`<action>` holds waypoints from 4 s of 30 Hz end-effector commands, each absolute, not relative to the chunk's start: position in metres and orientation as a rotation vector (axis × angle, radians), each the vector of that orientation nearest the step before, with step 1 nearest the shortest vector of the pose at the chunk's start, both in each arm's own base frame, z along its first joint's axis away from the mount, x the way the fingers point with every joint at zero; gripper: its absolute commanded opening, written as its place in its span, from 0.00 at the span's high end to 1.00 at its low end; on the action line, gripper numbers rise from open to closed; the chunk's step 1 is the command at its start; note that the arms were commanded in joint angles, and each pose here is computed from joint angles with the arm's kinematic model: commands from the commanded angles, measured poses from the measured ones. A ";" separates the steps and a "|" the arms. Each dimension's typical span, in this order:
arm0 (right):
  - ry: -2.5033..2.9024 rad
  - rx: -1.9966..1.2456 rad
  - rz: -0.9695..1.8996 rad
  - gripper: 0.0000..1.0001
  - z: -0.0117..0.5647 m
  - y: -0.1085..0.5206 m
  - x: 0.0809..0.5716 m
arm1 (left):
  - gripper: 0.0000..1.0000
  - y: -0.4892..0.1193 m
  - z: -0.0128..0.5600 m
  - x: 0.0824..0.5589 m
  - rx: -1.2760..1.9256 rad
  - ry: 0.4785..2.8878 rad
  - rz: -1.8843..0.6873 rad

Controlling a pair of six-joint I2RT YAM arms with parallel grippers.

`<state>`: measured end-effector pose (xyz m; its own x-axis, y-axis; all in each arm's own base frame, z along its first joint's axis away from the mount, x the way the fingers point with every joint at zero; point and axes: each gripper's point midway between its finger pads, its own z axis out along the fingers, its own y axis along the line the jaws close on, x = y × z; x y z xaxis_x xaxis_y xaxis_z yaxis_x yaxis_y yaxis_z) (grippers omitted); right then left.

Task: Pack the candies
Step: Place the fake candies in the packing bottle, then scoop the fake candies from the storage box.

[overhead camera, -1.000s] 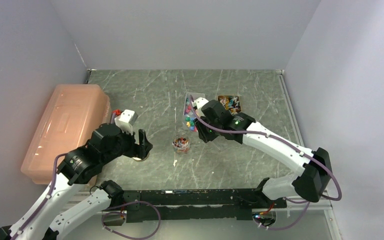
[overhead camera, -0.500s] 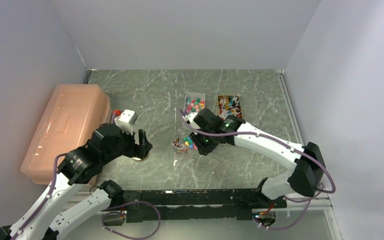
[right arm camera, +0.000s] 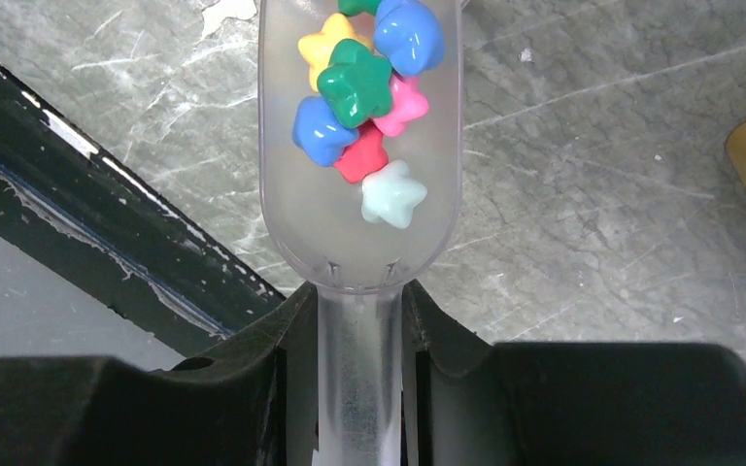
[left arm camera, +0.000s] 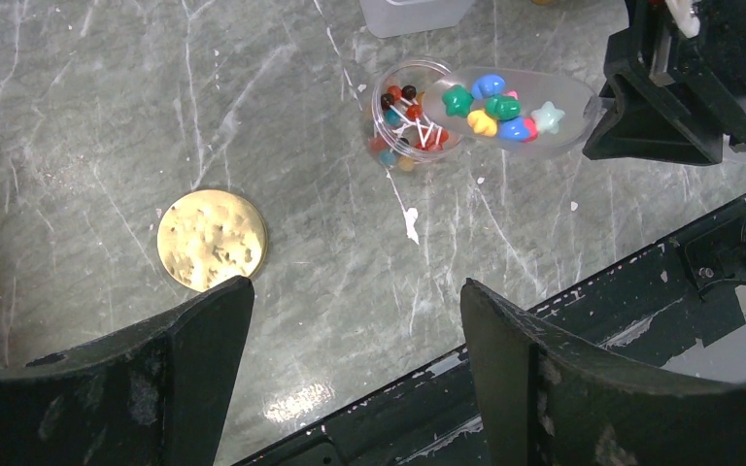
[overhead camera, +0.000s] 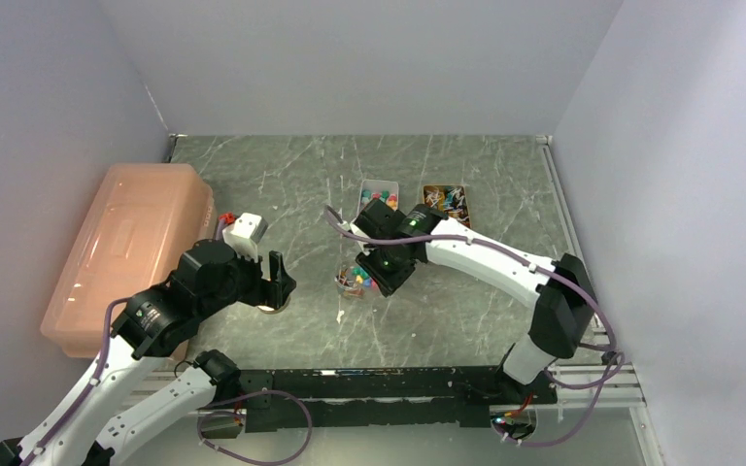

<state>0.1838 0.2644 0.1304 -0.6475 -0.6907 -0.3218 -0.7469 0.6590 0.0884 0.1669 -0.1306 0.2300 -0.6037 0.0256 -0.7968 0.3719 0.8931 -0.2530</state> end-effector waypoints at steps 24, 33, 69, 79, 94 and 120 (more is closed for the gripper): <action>2.801 -1.177 0.247 1.00 0.143 0.260 0.178 | 0.16 -0.132 0.246 0.167 0.281 2.112 -0.534; 2.838 -1.143 0.340 1.00 0.147 0.257 0.172 | 0.16 -0.132 0.247 0.166 0.281 2.105 -0.541; 2.826 -0.681 0.378 1.00 0.191 0.241 0.250 | 0.16 -0.133 0.251 0.162 0.296 2.088 -0.564; 2.921 -0.551 0.397 1.00 0.186 0.251 0.282 | 0.16 -0.132 0.254 0.161 0.295 2.070 -0.575; 3.066 -0.399 0.506 1.00 0.161 0.266 0.300 | 0.16 -0.131 0.260 0.155 0.298 2.035 -0.599; 3.137 -0.296 0.468 1.00 0.140 0.263 0.315 | 0.15 -0.130 0.266 0.150 0.306 2.000 -0.628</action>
<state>0.3103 0.2642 0.1289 -0.9758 -0.2158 0.0344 -0.1965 0.9355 0.2936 0.1495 -0.1250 0.2545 -0.5244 -0.0331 -0.8508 0.4270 0.8543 -0.2964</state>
